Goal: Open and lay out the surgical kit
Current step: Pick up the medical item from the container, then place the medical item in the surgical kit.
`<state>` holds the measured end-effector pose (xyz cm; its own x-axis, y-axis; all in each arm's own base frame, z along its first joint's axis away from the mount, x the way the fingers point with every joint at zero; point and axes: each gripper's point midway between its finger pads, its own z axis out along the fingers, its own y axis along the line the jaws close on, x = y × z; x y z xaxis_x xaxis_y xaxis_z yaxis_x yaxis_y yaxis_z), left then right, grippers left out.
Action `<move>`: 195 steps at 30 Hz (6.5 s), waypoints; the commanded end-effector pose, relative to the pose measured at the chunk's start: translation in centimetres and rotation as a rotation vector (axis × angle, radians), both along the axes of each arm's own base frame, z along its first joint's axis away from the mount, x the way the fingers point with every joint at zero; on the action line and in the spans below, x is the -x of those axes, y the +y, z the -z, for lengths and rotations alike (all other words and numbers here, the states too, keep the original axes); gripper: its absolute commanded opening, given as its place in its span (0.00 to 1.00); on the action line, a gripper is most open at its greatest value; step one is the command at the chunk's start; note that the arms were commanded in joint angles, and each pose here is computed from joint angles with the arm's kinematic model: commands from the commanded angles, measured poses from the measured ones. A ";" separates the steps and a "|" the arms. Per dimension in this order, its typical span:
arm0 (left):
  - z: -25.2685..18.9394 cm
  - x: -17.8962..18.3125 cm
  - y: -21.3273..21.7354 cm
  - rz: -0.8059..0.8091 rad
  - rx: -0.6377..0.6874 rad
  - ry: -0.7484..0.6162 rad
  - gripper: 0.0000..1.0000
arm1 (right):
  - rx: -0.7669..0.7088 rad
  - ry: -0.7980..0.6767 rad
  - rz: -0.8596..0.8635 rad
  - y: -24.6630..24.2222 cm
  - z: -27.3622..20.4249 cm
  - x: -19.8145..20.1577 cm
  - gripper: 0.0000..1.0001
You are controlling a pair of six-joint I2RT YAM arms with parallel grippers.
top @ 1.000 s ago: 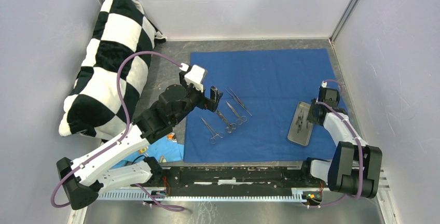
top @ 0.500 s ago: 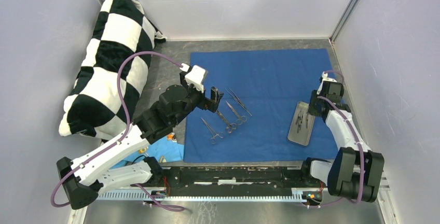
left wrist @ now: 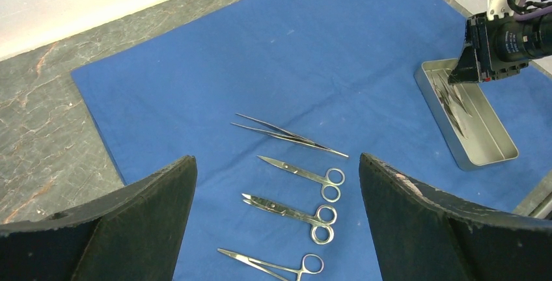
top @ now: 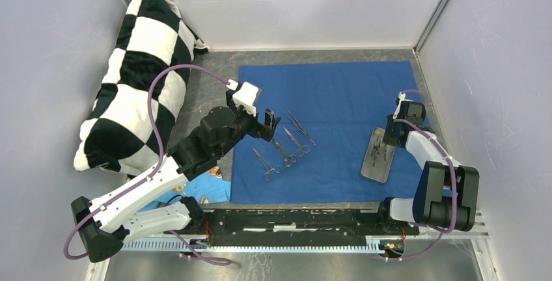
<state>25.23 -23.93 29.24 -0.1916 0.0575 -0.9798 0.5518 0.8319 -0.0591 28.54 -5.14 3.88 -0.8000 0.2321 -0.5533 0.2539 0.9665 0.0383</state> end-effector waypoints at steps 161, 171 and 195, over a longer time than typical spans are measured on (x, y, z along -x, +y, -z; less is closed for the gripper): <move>-2.2 0.1 6.9 -0.227 0.346 0.207 0.84 | -0.366 -0.397 -1.077 35.4 -12.9 3.7 0.01; -6.4 -2.1 10.0 -0.335 0.190 -0.032 0.87 | 0.038 -0.015 -0.925 25.1 -5.8 -2.0 0.03; 1.9 -3.2 9.7 -0.353 0.087 0.029 0.88 | 0.107 0.076 -0.879 24.9 -0.4 -4.1 0.06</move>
